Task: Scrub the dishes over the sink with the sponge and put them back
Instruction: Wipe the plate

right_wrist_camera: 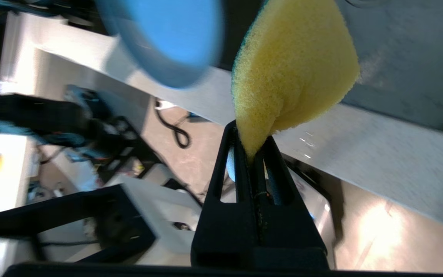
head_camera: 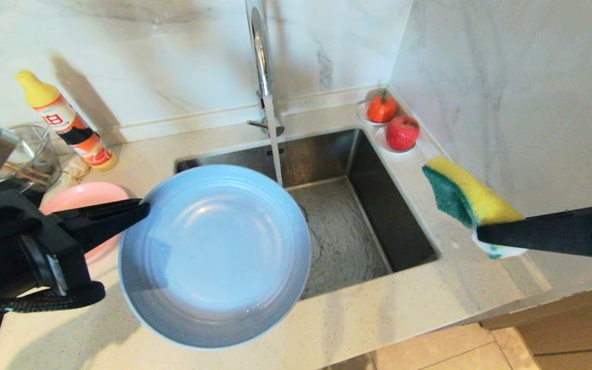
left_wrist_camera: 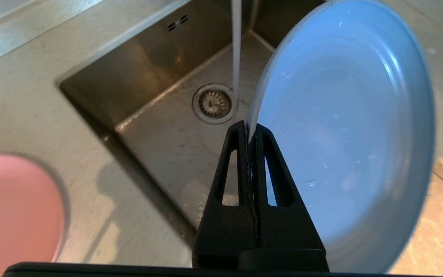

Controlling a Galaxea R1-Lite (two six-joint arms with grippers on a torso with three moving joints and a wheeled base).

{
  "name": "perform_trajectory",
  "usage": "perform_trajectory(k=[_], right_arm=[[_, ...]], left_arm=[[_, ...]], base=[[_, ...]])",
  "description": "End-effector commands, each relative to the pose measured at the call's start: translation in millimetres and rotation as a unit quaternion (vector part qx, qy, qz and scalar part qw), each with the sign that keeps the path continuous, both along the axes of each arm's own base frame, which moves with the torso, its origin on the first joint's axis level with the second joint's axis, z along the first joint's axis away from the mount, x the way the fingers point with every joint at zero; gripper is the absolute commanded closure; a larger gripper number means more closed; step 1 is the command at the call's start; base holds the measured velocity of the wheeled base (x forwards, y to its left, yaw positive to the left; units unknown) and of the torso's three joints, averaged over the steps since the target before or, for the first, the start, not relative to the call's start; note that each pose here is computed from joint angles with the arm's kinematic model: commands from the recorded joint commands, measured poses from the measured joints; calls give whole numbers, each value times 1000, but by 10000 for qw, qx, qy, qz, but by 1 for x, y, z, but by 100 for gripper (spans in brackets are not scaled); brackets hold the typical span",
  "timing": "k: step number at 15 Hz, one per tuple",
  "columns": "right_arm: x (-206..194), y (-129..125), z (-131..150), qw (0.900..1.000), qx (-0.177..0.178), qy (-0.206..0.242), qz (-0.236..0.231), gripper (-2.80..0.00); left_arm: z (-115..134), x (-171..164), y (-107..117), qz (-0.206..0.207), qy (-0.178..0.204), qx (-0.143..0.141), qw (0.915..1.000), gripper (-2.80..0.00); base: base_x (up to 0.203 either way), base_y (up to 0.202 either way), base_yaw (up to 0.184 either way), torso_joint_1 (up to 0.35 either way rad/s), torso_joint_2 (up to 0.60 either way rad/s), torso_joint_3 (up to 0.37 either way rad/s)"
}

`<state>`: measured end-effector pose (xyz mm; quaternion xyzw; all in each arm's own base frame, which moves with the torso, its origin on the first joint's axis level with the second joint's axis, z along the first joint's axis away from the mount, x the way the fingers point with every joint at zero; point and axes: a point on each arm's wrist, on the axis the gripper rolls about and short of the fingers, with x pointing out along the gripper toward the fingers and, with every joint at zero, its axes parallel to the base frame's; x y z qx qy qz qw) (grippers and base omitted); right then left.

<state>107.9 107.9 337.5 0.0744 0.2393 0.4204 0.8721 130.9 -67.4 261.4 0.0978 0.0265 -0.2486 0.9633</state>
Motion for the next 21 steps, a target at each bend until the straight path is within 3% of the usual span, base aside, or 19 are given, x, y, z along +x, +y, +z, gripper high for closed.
perform_trajectory(k=[1, 4, 9, 13, 16, 21], right_arm=[[0, 0, 8, 9999, 104, -55, 71, 0], [10, 10, 14, 9997, 76, 90, 201, 0], [30, 33, 9, 9972, 112, 621, 395, 0], [48, 59, 3, 9937, 107, 1005, 476, 0], [54, 77, -4, 9915, -8, 1128, 651, 0], [66, 109, -14, 9879, -175, 1275, 863, 0]], left_arm=[[-3, 15, -12, -90, 181, 87, 9998, 0], [5, 31, -27, -24, 94, 55, 9999, 0], [15, 47, -49, 81, 169, -403, 9990, 0], [11, 56, -63, 41, 112, -462, 9989, 0], [8, 64, -75, 59, -25, -665, 9978, 0], [12, 65, -85, -76, -63, -694, 9975, 0]], base=[[0, 0, 0, 0, 0, 0], [0, 0, 0, 0, 0, 0], [0, 0, 0, 0, 0, 0], [0, 0, 0, 0, 0, 0], [0, 0, 0, 0, 0, 0], [0, 0, 0, 0, 0, 0]])
